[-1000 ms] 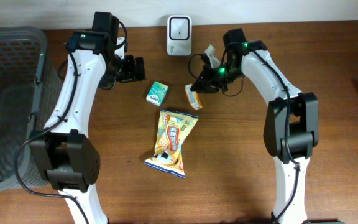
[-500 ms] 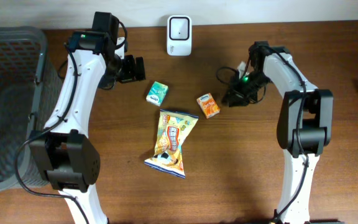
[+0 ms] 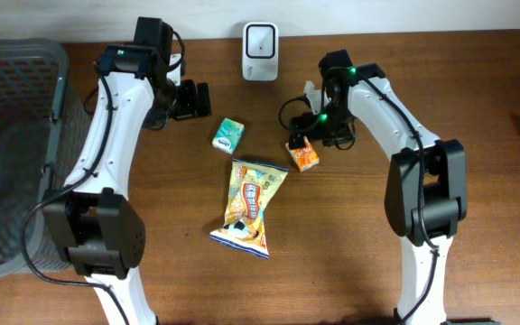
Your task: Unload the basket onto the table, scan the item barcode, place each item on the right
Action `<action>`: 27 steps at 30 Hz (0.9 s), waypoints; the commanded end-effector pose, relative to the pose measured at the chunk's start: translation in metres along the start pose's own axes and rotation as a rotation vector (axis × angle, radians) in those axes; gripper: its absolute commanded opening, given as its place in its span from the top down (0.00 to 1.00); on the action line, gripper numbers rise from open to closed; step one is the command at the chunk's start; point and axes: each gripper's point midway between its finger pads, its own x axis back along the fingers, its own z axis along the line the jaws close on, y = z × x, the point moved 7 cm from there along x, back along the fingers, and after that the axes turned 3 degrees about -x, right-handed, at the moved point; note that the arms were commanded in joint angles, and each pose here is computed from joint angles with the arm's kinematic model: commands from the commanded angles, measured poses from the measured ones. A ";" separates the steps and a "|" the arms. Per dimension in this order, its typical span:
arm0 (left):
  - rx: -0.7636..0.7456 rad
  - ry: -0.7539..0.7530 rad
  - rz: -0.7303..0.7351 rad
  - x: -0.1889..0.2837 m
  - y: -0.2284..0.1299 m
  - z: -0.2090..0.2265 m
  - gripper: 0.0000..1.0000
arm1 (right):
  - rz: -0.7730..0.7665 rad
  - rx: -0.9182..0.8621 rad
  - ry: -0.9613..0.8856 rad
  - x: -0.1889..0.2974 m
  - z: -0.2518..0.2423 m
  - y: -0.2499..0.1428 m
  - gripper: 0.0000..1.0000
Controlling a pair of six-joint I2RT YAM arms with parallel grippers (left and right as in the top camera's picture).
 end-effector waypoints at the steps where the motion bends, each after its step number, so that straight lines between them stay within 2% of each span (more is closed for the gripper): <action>1: -0.001 -0.010 0.001 0.000 0.000 -0.001 0.01 | 0.009 -0.002 -0.040 -0.004 -0.009 -0.003 0.38; 3: -0.002 -0.010 0.001 0.000 0.000 -0.001 0.01 | 0.009 -0.002 -0.039 -0.013 -0.012 -0.005 0.43; 6: -0.001 -0.010 0.001 0.000 0.000 -0.001 0.01 | 0.021 -0.007 -0.017 -0.029 -0.017 -0.013 0.44; 8: -0.002 -0.010 0.001 0.000 0.000 -0.001 0.01 | 0.012 -0.003 -0.013 -0.033 -0.017 -0.013 0.51; 10: -0.001 -0.010 0.001 0.000 0.000 -0.001 0.01 | 0.005 -0.001 -0.005 -0.033 -0.017 -0.011 0.72; 11: -0.001 -0.010 0.001 0.000 0.000 -0.001 0.01 | 0.002 -0.001 -0.005 -0.033 -0.017 -0.011 0.86; 12: -0.002 -0.010 0.001 0.000 0.000 -0.001 0.01 | 0.001 -0.012 -0.006 -0.033 -0.017 -0.011 0.93; 13: -0.002 -0.010 0.001 0.000 0.000 -0.001 0.01 | -0.004 -0.028 -0.005 -0.032 -0.017 -0.010 0.96; 16: -0.002 -0.010 0.001 0.000 0.000 -0.001 0.01 | -0.039 -0.106 0.103 -0.019 -0.020 -0.001 0.96; 19: -0.001 -0.010 0.001 0.000 0.000 -0.001 0.01 | -0.096 -0.147 0.457 0.008 -0.021 0.009 0.96; 22: -0.001 -0.010 0.001 0.000 0.000 -0.001 0.01 | -0.163 -0.186 0.694 0.036 -0.040 0.013 0.96; 25: -0.002 -0.010 0.001 0.000 0.000 -0.001 0.01 | -0.283 -0.003 0.969 0.065 -0.035 0.013 0.96; 27: -0.002 -0.010 0.001 0.000 0.000 -0.001 0.01 | -0.313 0.049 1.057 0.072 -0.028 0.014 0.96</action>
